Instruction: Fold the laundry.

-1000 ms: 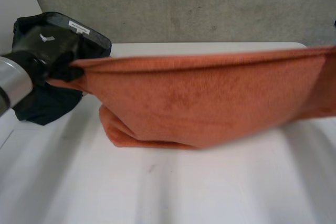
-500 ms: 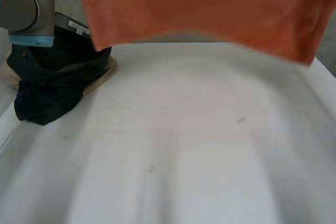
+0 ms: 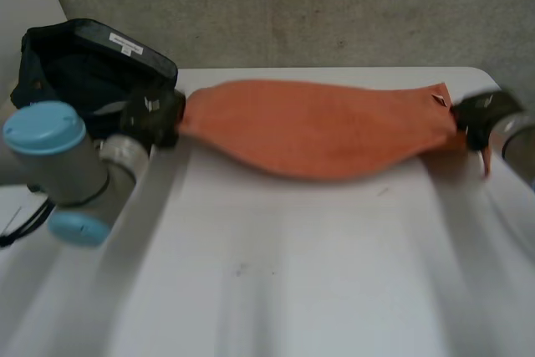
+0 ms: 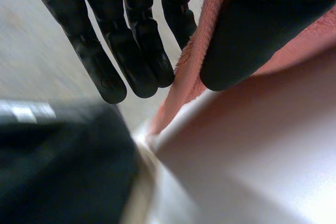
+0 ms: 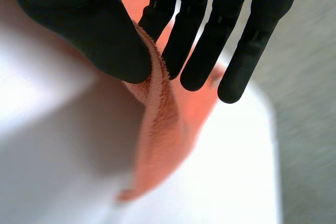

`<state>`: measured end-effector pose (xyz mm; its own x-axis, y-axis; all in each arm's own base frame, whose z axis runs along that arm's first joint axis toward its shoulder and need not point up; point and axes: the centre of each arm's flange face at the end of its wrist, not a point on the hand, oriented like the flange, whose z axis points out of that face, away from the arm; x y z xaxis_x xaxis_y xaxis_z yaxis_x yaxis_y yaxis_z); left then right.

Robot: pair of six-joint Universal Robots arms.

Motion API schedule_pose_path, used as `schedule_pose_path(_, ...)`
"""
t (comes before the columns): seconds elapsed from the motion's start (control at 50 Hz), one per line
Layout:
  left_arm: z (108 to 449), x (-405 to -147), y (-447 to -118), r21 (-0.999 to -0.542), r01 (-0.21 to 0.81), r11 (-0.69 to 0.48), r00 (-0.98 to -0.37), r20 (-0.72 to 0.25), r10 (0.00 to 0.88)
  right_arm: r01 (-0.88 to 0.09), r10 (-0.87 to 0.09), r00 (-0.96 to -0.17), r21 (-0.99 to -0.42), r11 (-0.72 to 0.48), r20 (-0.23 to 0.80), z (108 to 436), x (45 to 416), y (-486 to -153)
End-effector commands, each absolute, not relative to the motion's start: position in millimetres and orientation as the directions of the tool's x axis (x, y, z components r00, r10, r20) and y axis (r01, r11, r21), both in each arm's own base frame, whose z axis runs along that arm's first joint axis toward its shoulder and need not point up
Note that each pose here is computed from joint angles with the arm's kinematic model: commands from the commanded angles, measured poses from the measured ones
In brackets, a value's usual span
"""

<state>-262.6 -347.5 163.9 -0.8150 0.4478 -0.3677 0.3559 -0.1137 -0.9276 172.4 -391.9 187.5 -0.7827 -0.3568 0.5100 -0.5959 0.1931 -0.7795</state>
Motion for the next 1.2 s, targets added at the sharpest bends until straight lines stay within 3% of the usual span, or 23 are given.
schedule_pose_path(0.02, 145.0, -216.1, -232.4, -0.724, 0.667, 0.176, -0.65, -0.45, 0.612, -0.787, -0.563, -0.607, -0.523, 0.327, 0.561, 171.2, 146.5, -307.3)
schedule_pose_path(0.04, 148.1, -206.7, -207.7, -0.675, 0.708, 0.209, -0.619, -0.449, 0.644, -0.808, -0.583, -0.581, -0.486, 0.332, 0.568, 173.8, 139.9, -297.0)
schedule_pose_path(0.06, 149.5, -203.8, -200.6, -0.661, 0.719, 0.217, -0.61, -0.449, 0.653, -0.853, -0.616, -0.519, -0.408, 0.327, 0.592, 177.6, 126.7, -281.8)
schedule_pose_path(0.08, 151.9, -201.0, -192.8, -0.646, 0.731, 0.219, -0.597, -0.451, 0.664, -0.872, -0.635, -0.487, -0.371, 0.319, 0.599, 178.1, 121.6, -275.1)
schedule_pose_path(0.12, 166.3, -192.6, -175.6, -0.619, 0.757, 0.211, -0.568, -0.462, 0.682, -0.909, -0.669, -0.415, -0.307, 0.281, 0.617, 181.9, 114.3, -261.8)
schedule_pose_path(0.16, 170.8, -191.6, -176.1, -0.619, 0.759, 0.204, -0.565, -0.47, 0.678, -0.917, -0.668, -0.397, -0.289, 0.274, 0.629, 182.9, 110.4, -259.1)
schedule_pose_path(0.24, 180.0, -197.1, -191.8, -0.648, 0.746, 0.152, -0.571, -0.506, 0.646, -0.89, -0.586, -0.456, -0.358, 0.283, 0.669, 189.2, 110.2, -274.1)
schedule_pose_path(0.3, 175.4, -206.5, -221.0, -0.677, 0.729, 0.107, -0.587, -0.537, 0.605, -0.871, -0.522, -0.49, -0.415, 0.263, 0.698, 188.9, 114.5, -292.4)
schedule_pose_path(0.4, 166.5, -224.7, -258.8, -0.73, 0.681, 0.059, -0.633, -0.546, 0.549, -0.86, -0.419, -0.492, -0.5, 0.1, 0.763, 180.4, 151.7, -333.0)
schedule_pose_path(0.5, 158.8, -226.3, -287.0, -0.737, 0.667, 0.109, -0.69, -0.555, 0.465, -0.86, -0.307, -0.482, -0.51, -0.013, 0.82, 174.8, 164.2, -365.1)
schedule_pose_path(0.58, 156.4, -230.1, -297.0, -0.741, 0.662, 0.111, -0.699, -0.557, 0.448, -0.857, -0.243, -0.482, -0.511, -0.07, 0.842, 166.4, 169.6, -391.2)
schedule_pose_path(0.82, 149.6, -258.2, -323.7, -0.785, 0.615, 0.076, -0.727, -0.526, 0.441, -0.857, -0.233, -0.476, -0.507, -0.093, 0.848, 130.1, 185.0, -441.0)
schedule_pose_path(1.0, 159.5, -269.7, -339.6, -0.806, 0.59, 0.042, -0.752, -0.53, 0.393, -0.829, -0.137, -0.521, -0.537, -0.156, 0.843, 151.0, 190.0, -454.2)
schedule_pose_path(1.06, 165.3, -275.1, -336.3, -0.829, 0.559, 0.035, -0.77, -0.502, 0.394, -0.792, -0.11, -0.577, -0.588, -0.165, 0.809, 167.6, 188.0, -453.5)
schedule_pose_path(1.12, 179.0, -277.1, -333.3, -0.854, 0.52, 0.018, -0.791, -0.474, 0.387, -0.719, -0.095, -0.669, -0.674, -0.17, 0.737, 192.8, 183.8, -448.5)
schedule_pose_path(1.2, 199.1, -272.9, -327.8, -0.878, 0.479, 0.003, -0.817, -0.444, 0.368, -0.62, -0.161, -0.76, -0.777, -0.106, 0.629, 216.8, 176.5, -425.5)
